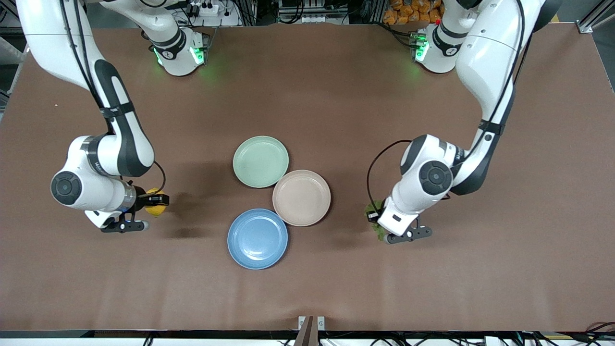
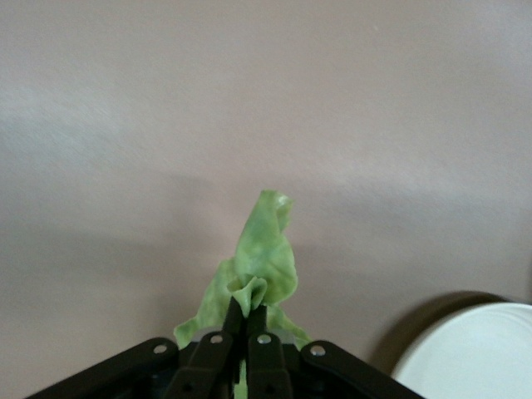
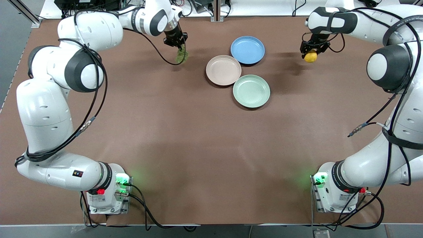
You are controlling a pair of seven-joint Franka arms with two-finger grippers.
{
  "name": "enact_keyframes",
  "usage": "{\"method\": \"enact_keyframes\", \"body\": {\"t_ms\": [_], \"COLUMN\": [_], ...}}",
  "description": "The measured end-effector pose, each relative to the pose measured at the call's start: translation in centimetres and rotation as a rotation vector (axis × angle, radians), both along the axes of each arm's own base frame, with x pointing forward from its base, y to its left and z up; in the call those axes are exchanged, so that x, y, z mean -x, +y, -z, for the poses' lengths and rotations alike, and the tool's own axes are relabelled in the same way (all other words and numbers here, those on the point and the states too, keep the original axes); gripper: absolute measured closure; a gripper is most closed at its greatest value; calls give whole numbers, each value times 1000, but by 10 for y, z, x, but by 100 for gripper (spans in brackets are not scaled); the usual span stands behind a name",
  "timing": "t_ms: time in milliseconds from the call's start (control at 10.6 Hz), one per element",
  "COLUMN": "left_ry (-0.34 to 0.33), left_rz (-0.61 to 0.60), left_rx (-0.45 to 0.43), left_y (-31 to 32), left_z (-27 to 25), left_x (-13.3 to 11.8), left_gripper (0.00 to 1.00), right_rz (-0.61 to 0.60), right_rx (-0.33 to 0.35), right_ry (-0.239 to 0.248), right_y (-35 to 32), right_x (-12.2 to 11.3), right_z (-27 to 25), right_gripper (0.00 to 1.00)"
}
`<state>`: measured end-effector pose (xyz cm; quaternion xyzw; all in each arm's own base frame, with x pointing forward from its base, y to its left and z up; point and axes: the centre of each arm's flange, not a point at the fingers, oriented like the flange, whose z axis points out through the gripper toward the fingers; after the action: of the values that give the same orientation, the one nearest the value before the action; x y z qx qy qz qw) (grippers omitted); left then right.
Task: Place lemon and lettuce in plates
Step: 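Lift the lettuce with the left gripper and carry it over the beige plate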
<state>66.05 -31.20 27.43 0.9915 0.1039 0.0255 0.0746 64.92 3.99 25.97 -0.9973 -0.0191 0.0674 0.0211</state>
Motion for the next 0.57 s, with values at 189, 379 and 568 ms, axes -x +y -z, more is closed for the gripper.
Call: {"method": "enact_keyframes", "body": {"t_ms": [189,379,568], "left_ry": [6,12,17], "left_rz": [-15,-28,-43], "left_rx": [3,6,9], "left_y": [-21,-37,-52], "left_z": [0,-1,-1], "left_x": [10,19,27], "left_gripper": [96,96,96], "right_rz": [-4,-12,-2], "right_rx": [0,-1,-7], "right_ry": [-9,-24,-41], "right_y": [11,23,44], "right_x": [-3,-6,-10], "right_z": [-5,-12,-20], "right_gripper": [36,36,36]}}
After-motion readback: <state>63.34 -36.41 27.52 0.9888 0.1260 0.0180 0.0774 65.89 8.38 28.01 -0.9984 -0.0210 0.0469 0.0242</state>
